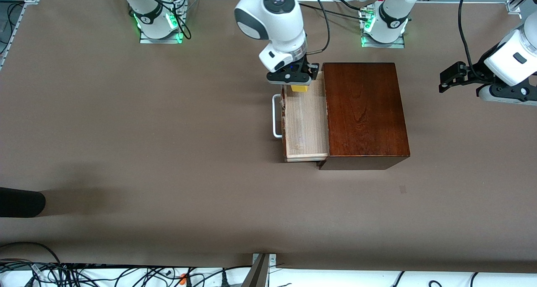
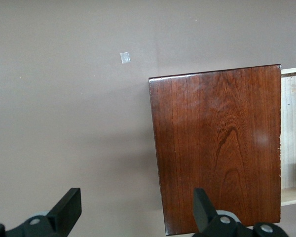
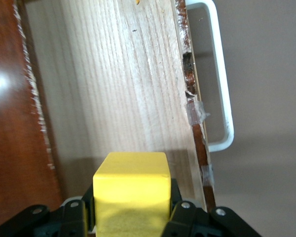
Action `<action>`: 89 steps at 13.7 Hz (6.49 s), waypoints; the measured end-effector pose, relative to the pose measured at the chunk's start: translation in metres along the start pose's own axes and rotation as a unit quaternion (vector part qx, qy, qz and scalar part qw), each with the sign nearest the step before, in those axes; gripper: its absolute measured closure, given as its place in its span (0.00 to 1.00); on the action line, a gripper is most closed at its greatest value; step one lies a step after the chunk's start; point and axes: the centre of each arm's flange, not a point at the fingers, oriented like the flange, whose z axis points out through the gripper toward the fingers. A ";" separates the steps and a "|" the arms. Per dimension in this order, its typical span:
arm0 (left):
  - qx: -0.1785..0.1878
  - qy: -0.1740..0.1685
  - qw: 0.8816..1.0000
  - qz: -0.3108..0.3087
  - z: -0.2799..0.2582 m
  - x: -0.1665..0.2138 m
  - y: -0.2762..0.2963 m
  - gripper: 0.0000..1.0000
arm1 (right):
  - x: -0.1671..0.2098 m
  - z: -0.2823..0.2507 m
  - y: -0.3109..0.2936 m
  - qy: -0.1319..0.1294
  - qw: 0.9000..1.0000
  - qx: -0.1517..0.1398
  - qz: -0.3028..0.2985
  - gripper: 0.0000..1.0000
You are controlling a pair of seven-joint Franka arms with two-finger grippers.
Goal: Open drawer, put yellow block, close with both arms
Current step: 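Lower the cube into the drawer and open the right gripper, then withdraw the right gripper while the left gripper reaches toward the drawer, then push the drawer front with the left gripper into the box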
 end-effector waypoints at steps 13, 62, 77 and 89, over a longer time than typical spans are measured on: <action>0.000 0.009 1.000 -0.009 0.008 0.006 -0.013 0.00 | -0.005 0.068 -0.003 0.067 0.994 -0.028 -0.080 0.44; 0.057 -0.033 0.694 0.717 0.282 -0.031 0.499 0.00 | 0.233 -0.277 0.557 -0.064 0.988 -0.083 -0.114 0.00; 0.097 -0.106 0.699 0.701 0.302 -0.020 0.469 0.00 | 0.226 -0.292 0.550 -0.059 0.990 -0.079 -0.104 0.00; 0.097 -0.151 0.735 0.654 0.300 0.015 0.388 0.00 | 0.238 -0.289 0.547 -0.059 0.991 -0.064 -0.101 0.00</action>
